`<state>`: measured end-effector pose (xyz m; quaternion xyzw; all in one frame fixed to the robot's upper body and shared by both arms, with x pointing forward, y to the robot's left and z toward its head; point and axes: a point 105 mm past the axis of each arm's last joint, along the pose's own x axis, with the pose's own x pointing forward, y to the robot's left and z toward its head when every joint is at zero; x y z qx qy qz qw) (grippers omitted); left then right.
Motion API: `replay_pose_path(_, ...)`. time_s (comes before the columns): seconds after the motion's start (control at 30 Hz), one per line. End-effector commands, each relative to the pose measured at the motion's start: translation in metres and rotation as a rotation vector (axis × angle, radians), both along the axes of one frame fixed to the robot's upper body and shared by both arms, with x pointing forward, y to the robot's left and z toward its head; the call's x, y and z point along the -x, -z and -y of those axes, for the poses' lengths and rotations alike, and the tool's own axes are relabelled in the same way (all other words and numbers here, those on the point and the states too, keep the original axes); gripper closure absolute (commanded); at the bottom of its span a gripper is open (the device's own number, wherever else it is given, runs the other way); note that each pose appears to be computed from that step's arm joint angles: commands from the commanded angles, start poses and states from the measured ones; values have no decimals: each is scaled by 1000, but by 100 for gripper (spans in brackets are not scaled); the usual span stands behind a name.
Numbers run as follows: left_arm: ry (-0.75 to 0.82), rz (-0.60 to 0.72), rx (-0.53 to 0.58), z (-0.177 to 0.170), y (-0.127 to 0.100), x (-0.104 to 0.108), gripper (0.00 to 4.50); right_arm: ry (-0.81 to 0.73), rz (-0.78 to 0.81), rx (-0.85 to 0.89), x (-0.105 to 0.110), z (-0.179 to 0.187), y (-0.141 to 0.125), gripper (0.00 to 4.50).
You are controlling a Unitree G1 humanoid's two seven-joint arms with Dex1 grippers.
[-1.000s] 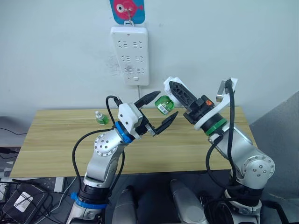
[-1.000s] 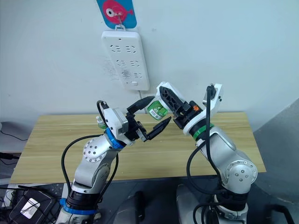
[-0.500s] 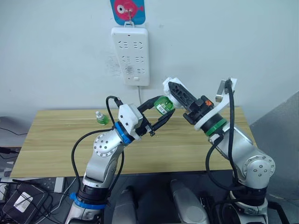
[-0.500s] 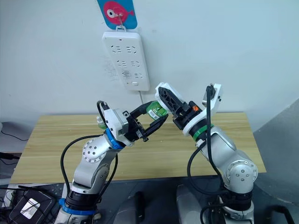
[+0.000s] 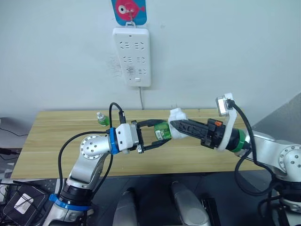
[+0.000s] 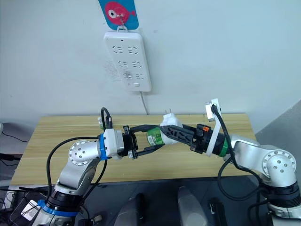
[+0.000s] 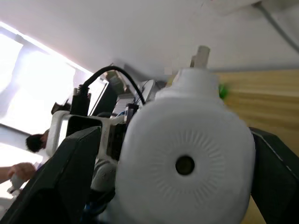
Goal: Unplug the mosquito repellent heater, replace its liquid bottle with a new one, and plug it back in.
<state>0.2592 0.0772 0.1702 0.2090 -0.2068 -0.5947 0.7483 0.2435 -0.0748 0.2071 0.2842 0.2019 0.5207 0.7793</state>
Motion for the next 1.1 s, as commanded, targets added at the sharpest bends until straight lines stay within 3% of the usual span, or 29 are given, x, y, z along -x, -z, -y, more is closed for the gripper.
replay_pose_path(0.03, 57, 23, -12, -1, -1, 9, 227, -144, -11, -47, 17, -5, -7, 0)
replay_pose_path(0.53, 108, 32, -40, -1, 3, 15, 227, -296, -82, -26, 35, -13, 8, 0)
replay_pose_path(0.63, 125, 28, -51, 0, 4, 17, 227, -296, -81, -30, 34, -14, 8, 56)
replay_pose_path(0.7, 134, 18, -59, 0, 4, 18, 227, -300, -82, -26, 34, -15, 8, 117)
replay_pose_path(0.87, 208, -36, -134, -1, 7, 23, 227, -308, -87, -25, 36, -14, 9, 131)
replay_pose_path(0.93, 214, -247, -182, -4, 11, 22, 227, -320, -89, -16, 39, -13, 11, 131)
replay_pose_path(1.0, 216, -633, -173, -11, 10, 19, 227, -334, -88, -8, 42, -14, 12, 134)
replay_pose_path(1.07, 235, -833, -177, -16, 6, 22, 227, -342, -85, -6, 44, -14, 13, 136)
replay_pose_path(1.1, 237, -867, -175, -16, 3, 21, 227, -344, -84, -7, 45, -15, 13, 137)
